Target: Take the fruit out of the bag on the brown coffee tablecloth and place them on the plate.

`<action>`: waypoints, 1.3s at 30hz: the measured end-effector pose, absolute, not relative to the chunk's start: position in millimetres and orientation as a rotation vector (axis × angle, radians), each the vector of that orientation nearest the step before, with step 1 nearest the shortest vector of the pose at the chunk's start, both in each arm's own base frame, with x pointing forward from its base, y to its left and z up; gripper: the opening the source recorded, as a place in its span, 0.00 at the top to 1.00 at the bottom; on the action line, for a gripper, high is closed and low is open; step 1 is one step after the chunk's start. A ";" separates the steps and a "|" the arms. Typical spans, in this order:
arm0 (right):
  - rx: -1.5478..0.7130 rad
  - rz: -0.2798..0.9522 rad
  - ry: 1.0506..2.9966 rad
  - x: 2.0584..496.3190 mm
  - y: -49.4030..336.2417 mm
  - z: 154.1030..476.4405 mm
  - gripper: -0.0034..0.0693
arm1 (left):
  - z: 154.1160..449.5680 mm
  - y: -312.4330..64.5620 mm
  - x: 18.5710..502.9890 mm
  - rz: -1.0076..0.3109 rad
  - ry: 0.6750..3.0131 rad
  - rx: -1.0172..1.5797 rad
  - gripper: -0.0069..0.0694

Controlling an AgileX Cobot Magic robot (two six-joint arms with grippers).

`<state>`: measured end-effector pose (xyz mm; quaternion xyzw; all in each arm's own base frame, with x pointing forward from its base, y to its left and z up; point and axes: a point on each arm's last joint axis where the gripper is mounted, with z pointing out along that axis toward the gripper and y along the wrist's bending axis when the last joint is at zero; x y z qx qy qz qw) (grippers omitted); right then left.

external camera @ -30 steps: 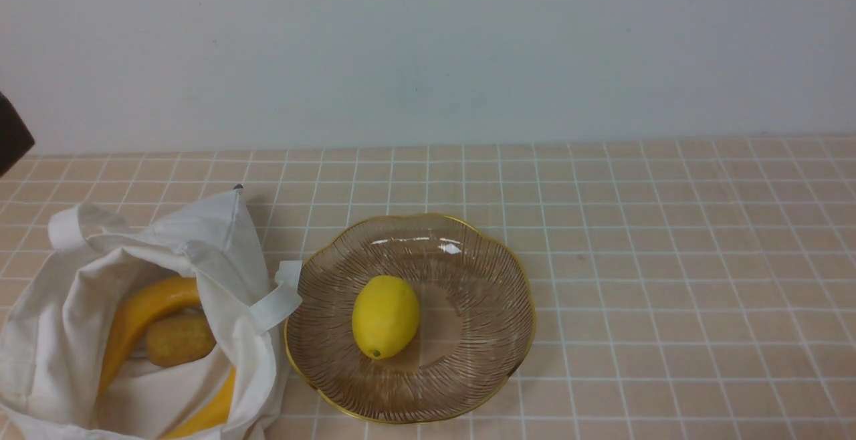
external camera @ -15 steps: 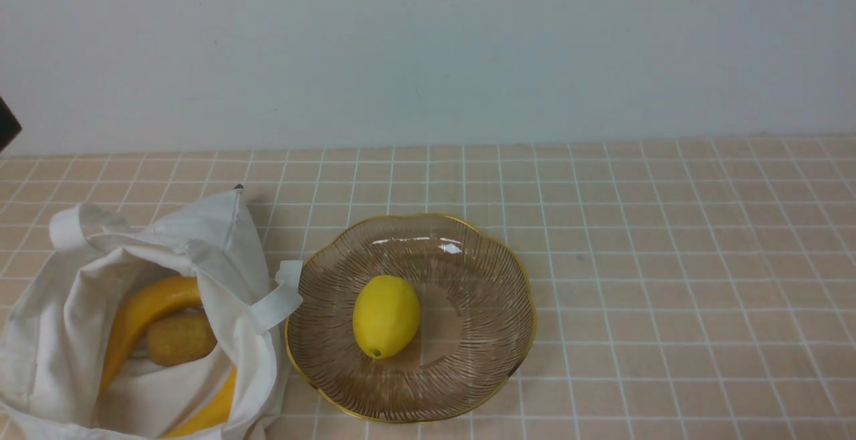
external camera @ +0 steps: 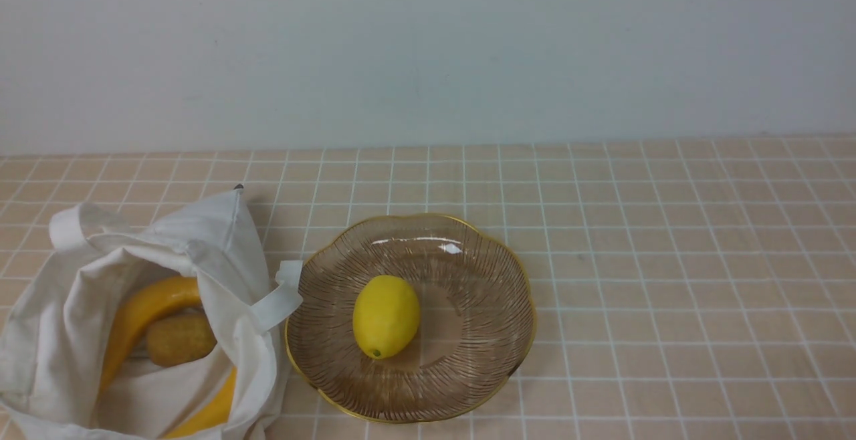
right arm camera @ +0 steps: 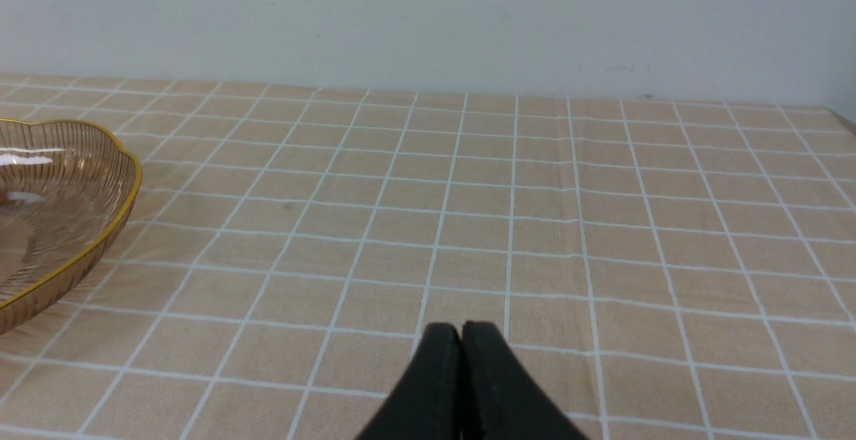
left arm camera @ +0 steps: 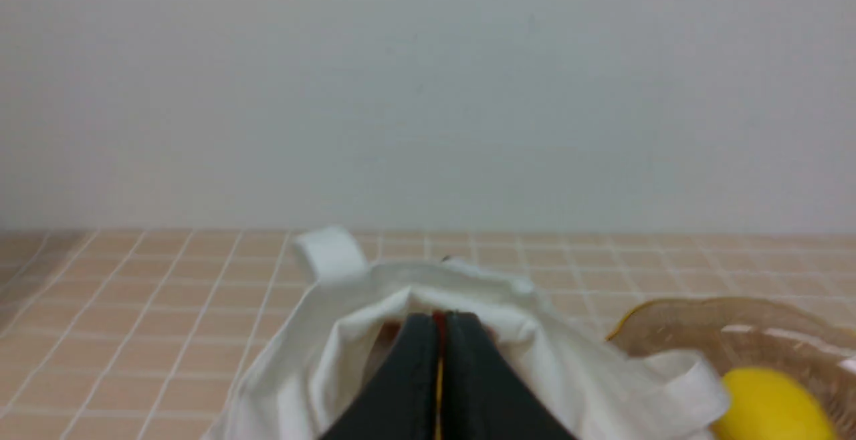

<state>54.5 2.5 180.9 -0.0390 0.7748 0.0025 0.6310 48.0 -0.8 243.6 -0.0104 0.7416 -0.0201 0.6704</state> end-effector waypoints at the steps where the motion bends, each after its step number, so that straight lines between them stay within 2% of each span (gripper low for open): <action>1: -0.089 0.006 1.774 54.5 2.5 180.9 0.97 | 231.1 -0.1 48.1 -0.024 1.692 -0.024 0.92; 8: -0.089 0.006 1.774 54.5 2.5 180.9 0.97 | 169.6 0.7 51.1 0.003 1.914 -0.022 0.92; 39: -0.089 0.006 1.774 54.5 2.5 180.9 0.97 | 170.5 -0.9 52.2 -0.019 1.885 0.005 0.92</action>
